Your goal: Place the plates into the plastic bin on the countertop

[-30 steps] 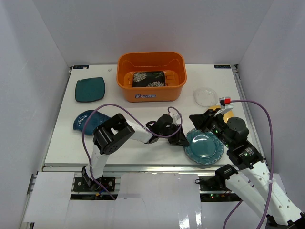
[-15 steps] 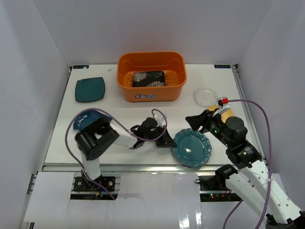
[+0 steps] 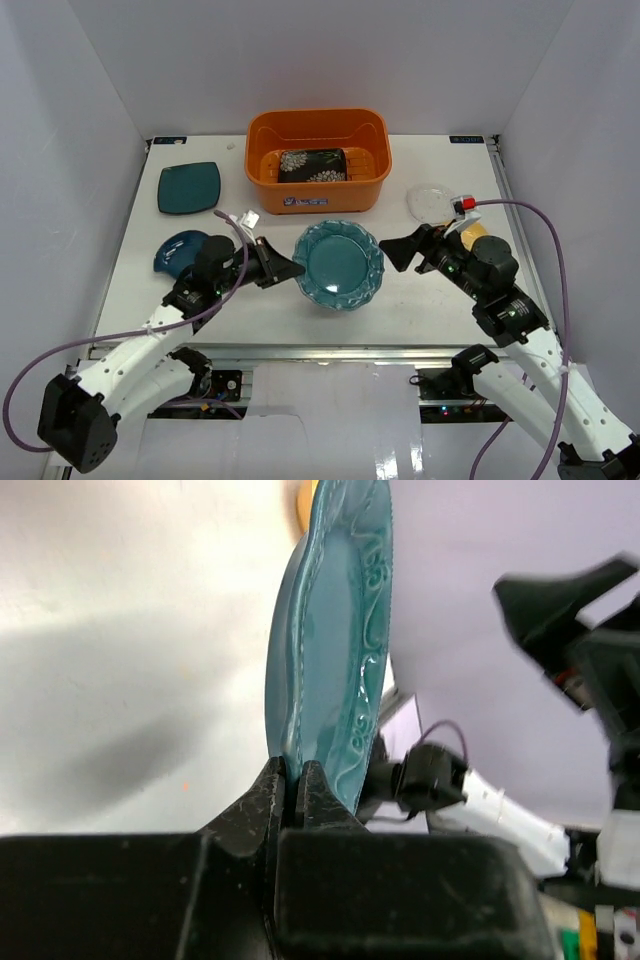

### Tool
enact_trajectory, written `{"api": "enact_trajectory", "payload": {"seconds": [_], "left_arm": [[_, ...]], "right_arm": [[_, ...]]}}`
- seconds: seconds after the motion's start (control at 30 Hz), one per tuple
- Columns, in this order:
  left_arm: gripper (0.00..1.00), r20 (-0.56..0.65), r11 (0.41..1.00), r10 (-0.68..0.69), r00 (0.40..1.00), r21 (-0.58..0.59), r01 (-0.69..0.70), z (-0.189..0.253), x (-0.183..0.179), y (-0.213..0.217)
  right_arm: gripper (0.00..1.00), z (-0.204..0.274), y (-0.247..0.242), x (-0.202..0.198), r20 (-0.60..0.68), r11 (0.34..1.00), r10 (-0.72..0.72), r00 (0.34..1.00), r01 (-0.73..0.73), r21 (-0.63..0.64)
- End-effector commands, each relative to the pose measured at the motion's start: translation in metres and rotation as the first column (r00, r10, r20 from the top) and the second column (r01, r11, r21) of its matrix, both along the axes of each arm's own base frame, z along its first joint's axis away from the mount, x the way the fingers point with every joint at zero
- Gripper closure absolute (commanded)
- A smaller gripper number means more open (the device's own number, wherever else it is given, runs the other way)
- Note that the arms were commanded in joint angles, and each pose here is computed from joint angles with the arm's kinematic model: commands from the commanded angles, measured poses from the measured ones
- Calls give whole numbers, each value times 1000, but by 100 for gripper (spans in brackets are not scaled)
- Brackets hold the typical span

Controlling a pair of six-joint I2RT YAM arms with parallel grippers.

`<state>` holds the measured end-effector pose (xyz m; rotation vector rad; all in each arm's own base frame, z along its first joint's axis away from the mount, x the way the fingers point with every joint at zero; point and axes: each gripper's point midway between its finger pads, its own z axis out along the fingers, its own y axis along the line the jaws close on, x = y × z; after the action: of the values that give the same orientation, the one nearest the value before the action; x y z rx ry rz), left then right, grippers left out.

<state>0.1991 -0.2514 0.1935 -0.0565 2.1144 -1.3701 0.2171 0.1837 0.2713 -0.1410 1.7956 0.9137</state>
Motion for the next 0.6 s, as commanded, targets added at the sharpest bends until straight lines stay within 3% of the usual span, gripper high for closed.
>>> {"api": "enact_trajectory", "payload": {"seconds": [0.0, 0.1, 0.13, 0.17, 0.2, 0.23, 0.27, 0.33, 0.37, 0.4, 0.57], "left_arm": [[100, 156, 996, 60, 986, -79, -49, 79, 21, 15], [100, 248, 984, 142, 958, -141, -110, 131, 57, 29], [100, 238, 980, 177, 955, -134, -148, 130, 82, 34], [100, 286, 977, 178, 942, -163, -135, 161, 92, 33], [100, 300, 974, 200, 933, -168, -154, 170, 109, 37], [100, 264, 973, 210, 941, -149, -176, 160, 136, 33], [100, 309, 968, 226, 924, -173, -180, 188, 151, 34], [100, 303, 964, 252, 919, -167, -209, 192, 182, 35], [100, 257, 962, 262, 930, -142, -232, 173, 209, 32], [100, 295, 959, 273, 916, -155, -236, 193, 223, 33], [100, 208, 948, 317, 925, -76, -308, 148, 289, 31]], "right_arm": [[9, 41, -9, -1, 113, 998, -43, 993, 36, 55], [18, 42, -19, -1, 124, 994, -96, 988, 89, 58], [32, 38, -20, -1, 120, 995, -97, 988, 91, 52], [46, 35, -21, -2, 115, 995, -98, 989, 93, 46], [73, 31, -20, -2, 107, 996, -90, 990, 87, 35], [83, 24, -18, -2, 92, 997, -83, 992, 81, 19], [91, 16, -16, -1, 70, 998, -69, 995, 69, 0], [92, 1, -8, -4, 44, 1000, -19, 999, 20, -23], [92, -6, -6, -4, 30, 999, -8, 1000, 9, -33], [92, -9, -4, -4, 24, 999, 3, 1000, -2, -33], [92, -25, 1, -5, -1, 999, 32, 1000, -32, -42]]}}
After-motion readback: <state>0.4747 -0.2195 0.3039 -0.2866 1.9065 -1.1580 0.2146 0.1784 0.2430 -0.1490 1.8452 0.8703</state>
